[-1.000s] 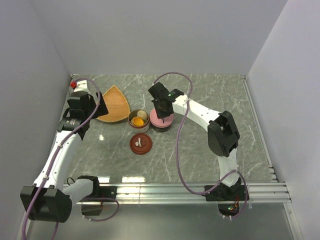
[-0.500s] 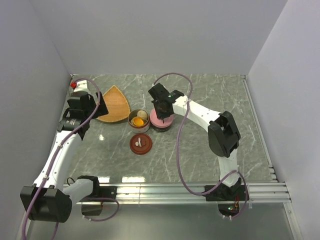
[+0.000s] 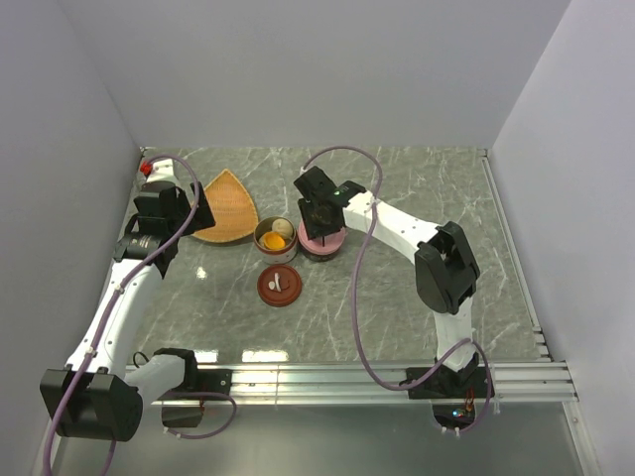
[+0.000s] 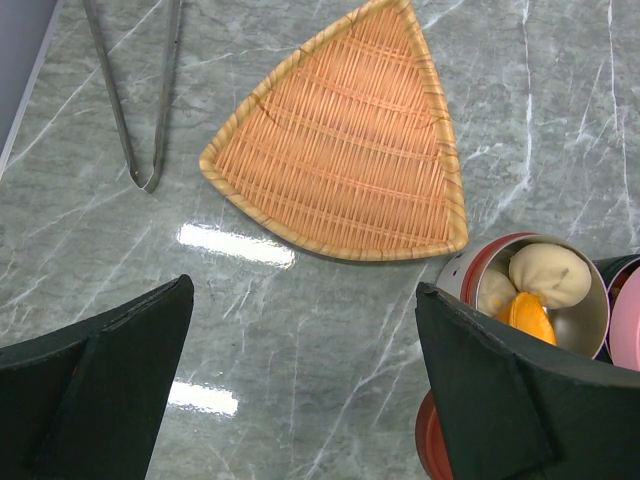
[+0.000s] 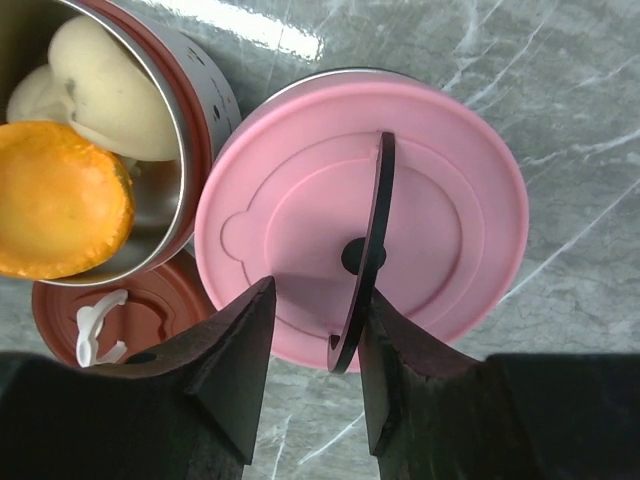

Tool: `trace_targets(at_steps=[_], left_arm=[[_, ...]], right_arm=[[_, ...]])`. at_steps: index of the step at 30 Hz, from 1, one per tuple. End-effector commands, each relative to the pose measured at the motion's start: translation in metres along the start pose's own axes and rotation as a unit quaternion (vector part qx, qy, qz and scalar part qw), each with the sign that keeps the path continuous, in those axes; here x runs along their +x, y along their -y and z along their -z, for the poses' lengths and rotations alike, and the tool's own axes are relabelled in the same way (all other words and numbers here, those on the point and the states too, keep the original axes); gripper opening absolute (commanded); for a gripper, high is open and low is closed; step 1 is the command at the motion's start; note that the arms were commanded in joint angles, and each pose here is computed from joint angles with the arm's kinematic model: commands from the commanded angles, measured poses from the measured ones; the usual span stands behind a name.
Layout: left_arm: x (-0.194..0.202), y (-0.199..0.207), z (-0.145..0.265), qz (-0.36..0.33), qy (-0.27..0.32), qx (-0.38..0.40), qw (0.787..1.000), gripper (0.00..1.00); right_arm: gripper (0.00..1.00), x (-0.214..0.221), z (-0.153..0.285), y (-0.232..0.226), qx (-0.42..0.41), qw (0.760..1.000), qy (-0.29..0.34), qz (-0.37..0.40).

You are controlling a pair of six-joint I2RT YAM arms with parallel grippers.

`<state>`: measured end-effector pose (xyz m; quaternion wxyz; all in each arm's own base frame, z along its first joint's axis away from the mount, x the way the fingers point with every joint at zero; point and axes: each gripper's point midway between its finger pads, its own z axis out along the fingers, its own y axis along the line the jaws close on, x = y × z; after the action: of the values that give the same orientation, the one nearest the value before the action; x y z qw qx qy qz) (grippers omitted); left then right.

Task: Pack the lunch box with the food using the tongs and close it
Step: Put the lid back on the lunch box

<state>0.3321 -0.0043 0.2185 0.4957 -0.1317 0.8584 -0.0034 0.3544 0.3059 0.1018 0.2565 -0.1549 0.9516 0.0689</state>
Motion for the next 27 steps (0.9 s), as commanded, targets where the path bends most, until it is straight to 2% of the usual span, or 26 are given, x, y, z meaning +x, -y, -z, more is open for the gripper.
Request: trace_targets(at_steps=[1,13,16,20,27], left_arm=[[-0.006,0.004,0.002,-0.005,0.013,0.011,1.0,0.99],[-0.008,0.004,0.006,-0.003,0.018,0.013,1.0,0.99],[-0.007,0.004,0.006,-0.003,0.018,0.013,1.0,0.99],[-0.007,0.003,0.007,-0.004,0.019,0.012,1.0,1.0],[-0.006,0.003,0.007,-0.004,0.018,0.012,1.0,1.0]], right_arm=[[0.46,-0.033,0.033,-0.007,-0.016,0.998,0.066,-0.002],[0.46,-0.04,0.041,-0.006,-0.013,0.997,0.074,-0.003],[0.42,-0.036,0.039,-0.005,-0.01,0.998,0.065,-0.004],[0.3,-0.036,0.038,-0.004,-0.008,0.998,0.066,-0.006],[0.28,-0.042,0.033,-0.005,-0.005,0.998,0.067,-0.003]])
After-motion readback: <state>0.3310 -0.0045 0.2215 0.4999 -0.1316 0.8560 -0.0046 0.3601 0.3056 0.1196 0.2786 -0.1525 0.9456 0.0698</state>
